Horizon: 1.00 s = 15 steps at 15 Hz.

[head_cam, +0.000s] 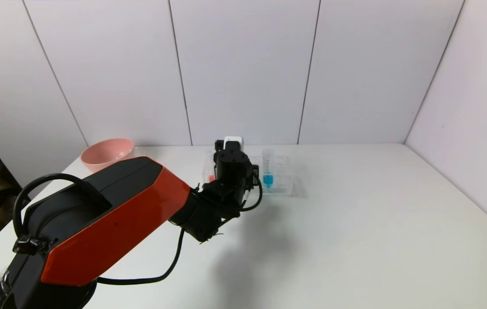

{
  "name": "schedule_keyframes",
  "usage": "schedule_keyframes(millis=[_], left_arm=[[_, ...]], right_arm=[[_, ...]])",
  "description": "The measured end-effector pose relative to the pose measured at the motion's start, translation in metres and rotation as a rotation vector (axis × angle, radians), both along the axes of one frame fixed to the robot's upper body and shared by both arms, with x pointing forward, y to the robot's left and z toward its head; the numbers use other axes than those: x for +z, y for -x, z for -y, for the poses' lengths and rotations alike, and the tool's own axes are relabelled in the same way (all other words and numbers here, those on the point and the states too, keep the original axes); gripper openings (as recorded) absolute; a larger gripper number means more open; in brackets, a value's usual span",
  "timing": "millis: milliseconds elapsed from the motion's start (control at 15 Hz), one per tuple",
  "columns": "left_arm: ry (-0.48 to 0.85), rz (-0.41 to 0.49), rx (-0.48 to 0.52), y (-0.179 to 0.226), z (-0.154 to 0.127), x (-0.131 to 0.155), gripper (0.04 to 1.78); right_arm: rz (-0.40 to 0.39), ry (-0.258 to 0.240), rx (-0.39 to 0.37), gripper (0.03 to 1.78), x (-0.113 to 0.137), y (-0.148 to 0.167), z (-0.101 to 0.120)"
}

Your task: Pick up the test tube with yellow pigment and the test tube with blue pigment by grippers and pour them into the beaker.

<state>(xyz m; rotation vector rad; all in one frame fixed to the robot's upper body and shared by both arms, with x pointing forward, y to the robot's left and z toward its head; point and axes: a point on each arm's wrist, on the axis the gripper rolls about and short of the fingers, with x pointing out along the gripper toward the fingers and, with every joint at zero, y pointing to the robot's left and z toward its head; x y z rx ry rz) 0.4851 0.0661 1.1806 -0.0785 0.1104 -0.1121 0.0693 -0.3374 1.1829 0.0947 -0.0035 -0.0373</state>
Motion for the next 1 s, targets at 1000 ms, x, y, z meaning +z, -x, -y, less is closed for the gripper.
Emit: schedule_keyframes(millis=[1000], left_arm=[[-0.026,0.030,0.002,0.009,-0.003,0.030,0.51]], right_arm=[[0.000,0.000,0.000,1.71,0.000,0.000,0.000]])
